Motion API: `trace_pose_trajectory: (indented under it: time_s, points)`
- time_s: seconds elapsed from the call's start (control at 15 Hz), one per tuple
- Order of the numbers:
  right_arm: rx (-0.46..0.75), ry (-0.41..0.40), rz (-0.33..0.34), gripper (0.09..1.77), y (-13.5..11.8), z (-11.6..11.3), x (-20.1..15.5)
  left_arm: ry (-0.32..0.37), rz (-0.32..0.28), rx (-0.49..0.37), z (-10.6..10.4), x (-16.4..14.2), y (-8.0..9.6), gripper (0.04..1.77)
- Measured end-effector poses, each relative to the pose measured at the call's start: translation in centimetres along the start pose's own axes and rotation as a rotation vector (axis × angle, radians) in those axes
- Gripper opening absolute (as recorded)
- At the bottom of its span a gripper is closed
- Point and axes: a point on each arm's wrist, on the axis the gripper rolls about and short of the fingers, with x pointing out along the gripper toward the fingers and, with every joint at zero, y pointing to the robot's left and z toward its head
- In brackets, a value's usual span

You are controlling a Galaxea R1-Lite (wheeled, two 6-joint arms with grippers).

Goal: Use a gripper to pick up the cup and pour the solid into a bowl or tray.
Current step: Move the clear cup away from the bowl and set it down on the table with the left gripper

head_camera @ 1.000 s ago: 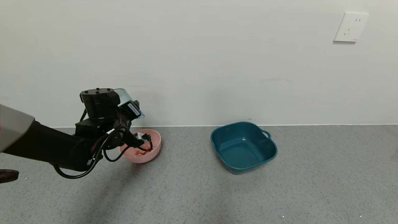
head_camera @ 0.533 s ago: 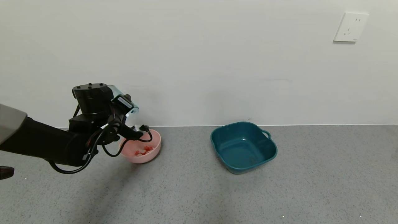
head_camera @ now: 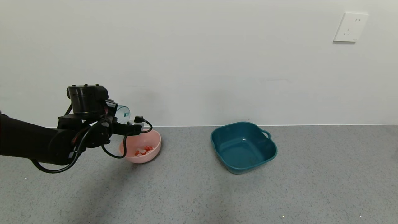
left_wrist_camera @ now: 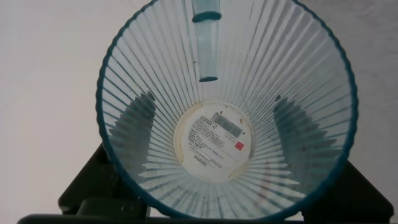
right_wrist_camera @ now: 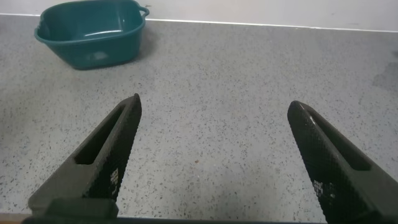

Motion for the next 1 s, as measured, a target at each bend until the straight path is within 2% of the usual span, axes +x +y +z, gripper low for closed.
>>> trace_pose_trajectory:
  time_s: [0.27,0.33,0.53,0.67,0.87,1.0]
  points:
    - [0.0,0.0,0.0,1.71,0.0,0.0,0.0,-0.082,-0.179,-0.239,0.5,-2.6,-1.1,1.32]
    - [0.0,0.0,0.0,1.71,0.0,0.0,0.0,-0.115,-0.203,-0.305,0.8,-3.4,-1.0,1.32]
    - [0.0,0.0,0.0,1.71,0.0,0.0,0.0,-0.215,-0.223,-0.467,1.7,-4.9,-0.5,1.32]
    - [0.0,0.0,0.0,1.71,0.0,0.0,0.0,-0.28,-0.253,-0.613,2.7,-5.8,-0.3,1.32]
    - [0.0,0.0,0.0,1.71,0.0,0.0,0.0,-0.393,-0.339,-0.812,5.1,-7.4,-0.3,1.32]
    - [0.0,0.0,0.0,1.71,0.0,0.0,0.0,-0.463,-0.436,-0.959,6.6,-8.3,-0.6,1.32]
